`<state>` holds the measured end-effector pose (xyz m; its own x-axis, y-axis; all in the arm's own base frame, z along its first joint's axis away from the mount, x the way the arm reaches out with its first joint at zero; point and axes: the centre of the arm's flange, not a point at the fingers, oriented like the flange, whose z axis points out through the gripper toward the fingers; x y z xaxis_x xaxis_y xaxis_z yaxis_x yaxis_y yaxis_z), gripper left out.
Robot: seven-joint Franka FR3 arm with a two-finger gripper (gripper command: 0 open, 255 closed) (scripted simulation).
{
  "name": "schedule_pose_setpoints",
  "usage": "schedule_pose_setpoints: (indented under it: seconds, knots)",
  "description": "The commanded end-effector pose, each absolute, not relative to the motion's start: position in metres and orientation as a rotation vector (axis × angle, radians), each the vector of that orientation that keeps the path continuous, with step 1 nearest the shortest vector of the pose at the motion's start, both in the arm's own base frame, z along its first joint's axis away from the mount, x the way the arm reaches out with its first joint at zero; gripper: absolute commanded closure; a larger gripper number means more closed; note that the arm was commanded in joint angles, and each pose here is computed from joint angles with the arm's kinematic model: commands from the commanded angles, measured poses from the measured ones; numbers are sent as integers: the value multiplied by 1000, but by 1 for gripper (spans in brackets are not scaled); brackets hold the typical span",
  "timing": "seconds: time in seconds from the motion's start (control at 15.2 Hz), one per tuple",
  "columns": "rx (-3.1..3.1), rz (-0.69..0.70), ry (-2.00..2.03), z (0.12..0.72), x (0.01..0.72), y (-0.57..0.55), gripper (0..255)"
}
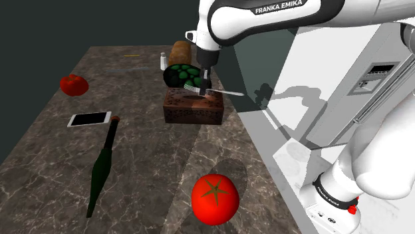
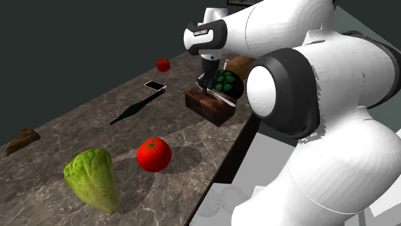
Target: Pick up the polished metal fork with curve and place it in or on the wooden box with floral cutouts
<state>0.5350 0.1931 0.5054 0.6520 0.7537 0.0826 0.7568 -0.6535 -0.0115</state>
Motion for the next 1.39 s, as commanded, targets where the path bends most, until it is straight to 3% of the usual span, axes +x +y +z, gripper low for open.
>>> schedule_pose_setpoints:
  seconds: [0.0, 0.2, 1.32]
  knots:
    - [-2814, -109, -1288, 504, 563, 190, 255]
    - [-2814, -109, -1288, 505, 604, 186, 255]
    - [-2814, -109, -1288, 431, 604, 186, 255]
